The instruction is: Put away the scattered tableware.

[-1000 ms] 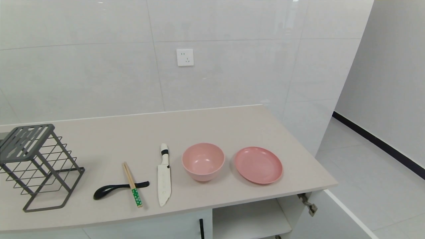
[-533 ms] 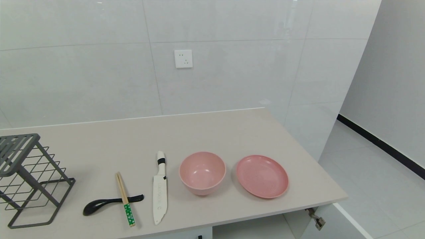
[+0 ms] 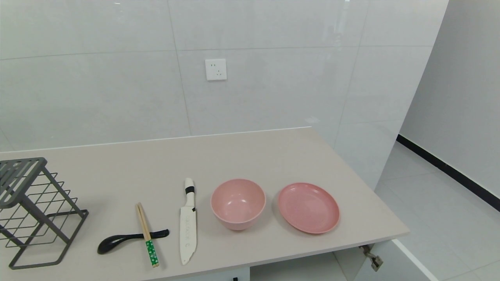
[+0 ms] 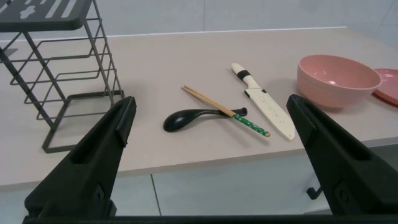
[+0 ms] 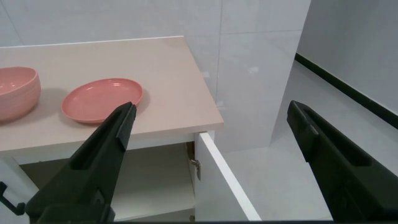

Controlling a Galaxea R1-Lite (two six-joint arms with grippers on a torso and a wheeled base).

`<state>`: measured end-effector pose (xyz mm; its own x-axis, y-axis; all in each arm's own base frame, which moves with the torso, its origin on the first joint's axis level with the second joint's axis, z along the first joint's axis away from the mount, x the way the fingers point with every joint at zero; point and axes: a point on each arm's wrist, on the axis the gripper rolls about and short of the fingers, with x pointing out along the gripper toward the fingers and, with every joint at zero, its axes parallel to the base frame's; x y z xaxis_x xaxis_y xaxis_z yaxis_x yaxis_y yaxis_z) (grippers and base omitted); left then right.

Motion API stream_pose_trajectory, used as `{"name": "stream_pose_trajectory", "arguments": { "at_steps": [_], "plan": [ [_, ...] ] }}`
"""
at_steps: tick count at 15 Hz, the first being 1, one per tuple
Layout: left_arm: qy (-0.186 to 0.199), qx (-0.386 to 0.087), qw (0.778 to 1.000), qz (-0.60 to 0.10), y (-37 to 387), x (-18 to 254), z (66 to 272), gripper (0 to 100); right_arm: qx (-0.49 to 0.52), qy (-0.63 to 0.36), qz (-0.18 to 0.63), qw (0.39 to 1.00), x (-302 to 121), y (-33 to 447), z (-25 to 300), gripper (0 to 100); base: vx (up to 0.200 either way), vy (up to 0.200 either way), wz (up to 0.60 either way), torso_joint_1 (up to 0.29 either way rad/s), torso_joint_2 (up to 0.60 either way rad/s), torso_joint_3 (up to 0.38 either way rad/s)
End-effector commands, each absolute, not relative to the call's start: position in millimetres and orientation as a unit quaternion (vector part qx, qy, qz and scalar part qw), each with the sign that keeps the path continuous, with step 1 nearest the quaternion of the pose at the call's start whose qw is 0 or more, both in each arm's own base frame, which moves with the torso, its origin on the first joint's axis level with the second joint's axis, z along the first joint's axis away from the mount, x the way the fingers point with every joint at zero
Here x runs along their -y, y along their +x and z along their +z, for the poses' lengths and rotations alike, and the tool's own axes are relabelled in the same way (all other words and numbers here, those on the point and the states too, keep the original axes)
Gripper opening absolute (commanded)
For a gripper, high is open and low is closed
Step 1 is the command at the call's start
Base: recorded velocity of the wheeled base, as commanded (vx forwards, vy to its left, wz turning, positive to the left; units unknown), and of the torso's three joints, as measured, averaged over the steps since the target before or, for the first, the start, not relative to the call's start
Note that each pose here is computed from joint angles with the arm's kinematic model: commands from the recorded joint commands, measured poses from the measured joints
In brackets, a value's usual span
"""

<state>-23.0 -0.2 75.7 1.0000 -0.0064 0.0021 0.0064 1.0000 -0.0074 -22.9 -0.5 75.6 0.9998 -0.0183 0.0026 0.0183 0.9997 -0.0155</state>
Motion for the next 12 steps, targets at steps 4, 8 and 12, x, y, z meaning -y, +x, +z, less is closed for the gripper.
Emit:
{"name": "stream_pose_trajectory", "arguments": {
  "at_steps": [4,8,12],
  "plan": [
    [-0.004,0.000,1.000,-0.003,-22.8,0.2,75.5,100,0.001,-0.008,-0.009,1.000,0.5,-22.8,75.6,100,0.000,0.000,0.00,0.043,-0.11,-0.067],
    [-0.004,0.000,1.000,-0.003,-22.8,0.2,75.5,100,0.001,-0.008,-0.009,1.000,0.5,-22.8,75.6,100,0.000,0.000,0.00,0.009,-0.03,-0.014],
    [-0.004,0.001,1.000,-0.003,-22.8,0.2,75.6,100,0.001,-0.007,-0.015,1.000,0.7,-22.8,75.6,100,0.000,0.000,0.15,0.002,0.00,-0.001]
  ]
}}
